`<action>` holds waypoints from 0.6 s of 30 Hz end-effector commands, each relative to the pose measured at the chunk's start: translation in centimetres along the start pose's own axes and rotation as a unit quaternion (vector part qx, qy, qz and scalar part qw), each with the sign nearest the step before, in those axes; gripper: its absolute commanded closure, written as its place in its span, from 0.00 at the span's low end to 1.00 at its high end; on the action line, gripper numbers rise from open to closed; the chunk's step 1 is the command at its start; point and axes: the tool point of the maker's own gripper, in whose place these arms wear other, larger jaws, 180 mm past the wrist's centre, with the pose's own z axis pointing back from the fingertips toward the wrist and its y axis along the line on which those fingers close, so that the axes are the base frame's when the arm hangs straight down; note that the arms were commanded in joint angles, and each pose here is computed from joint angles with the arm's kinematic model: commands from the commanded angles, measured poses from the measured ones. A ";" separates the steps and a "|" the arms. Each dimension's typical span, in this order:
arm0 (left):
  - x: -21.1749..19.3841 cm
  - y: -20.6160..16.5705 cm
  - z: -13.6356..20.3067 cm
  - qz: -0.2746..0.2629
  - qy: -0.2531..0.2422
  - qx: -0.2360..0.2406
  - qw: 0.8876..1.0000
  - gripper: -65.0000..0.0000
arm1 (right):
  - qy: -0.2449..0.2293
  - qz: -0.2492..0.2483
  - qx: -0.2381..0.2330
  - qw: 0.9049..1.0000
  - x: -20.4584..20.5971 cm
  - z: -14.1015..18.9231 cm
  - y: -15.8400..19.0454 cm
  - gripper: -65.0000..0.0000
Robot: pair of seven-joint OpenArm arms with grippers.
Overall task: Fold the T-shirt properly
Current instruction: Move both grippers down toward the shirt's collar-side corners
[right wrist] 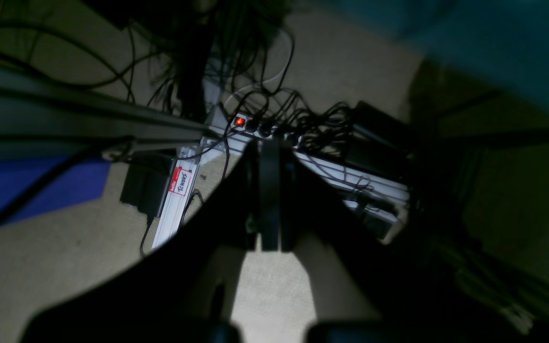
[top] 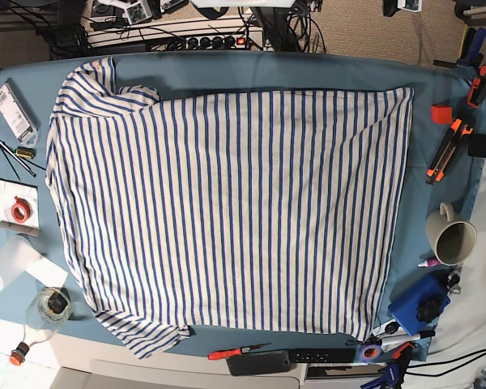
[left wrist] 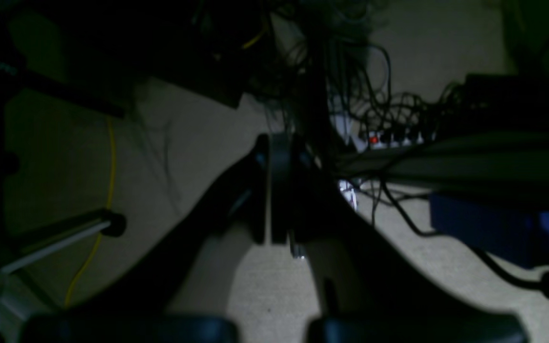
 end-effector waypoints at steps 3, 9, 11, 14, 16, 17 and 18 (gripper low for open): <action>1.7 -0.3 0.8 -0.008 -0.022 -0.007 1.000 1.00 | -0.028 -0.001 -0.011 1.000 2.9 1.5 -0.9 1.00; 4.8 -0.9 1.0 -0.023 -0.039 -0.014 0.999 1.00 | -0.063 -0.008 -0.022 0.998 7.6 3.1 -1.8 1.00; 6.2 -1.2 1.1 -0.030 -0.045 -0.016 0.998 1.00 | -0.079 -0.002 -0.022 0.997 9.0 3.6 -1.8 1.00; 8.7 -1.7 1.4 -0.041 -0.069 -0.020 0.997 1.00 | -0.100 0.004 -0.023 0.995 10.8 4.3 -1.6 1.00; 10.4 -2.0 1.6 -0.049 -0.082 -0.021 0.995 1.00 | -0.110 0.008 -0.023 0.994 11.8 4.7 -1.5 1.00; 11.1 -2.2 1.8 -0.053 -0.087 -0.022 0.995 1.00 | -0.115 0.009 -0.023 0.993 12.2 4.9 -1.5 1.00; 11.8 -2.3 2.0 -0.056 -0.091 -0.023 0.994 1.00 | -0.117 0.010 -0.025 0.993 12.5 5.1 -1.5 1.00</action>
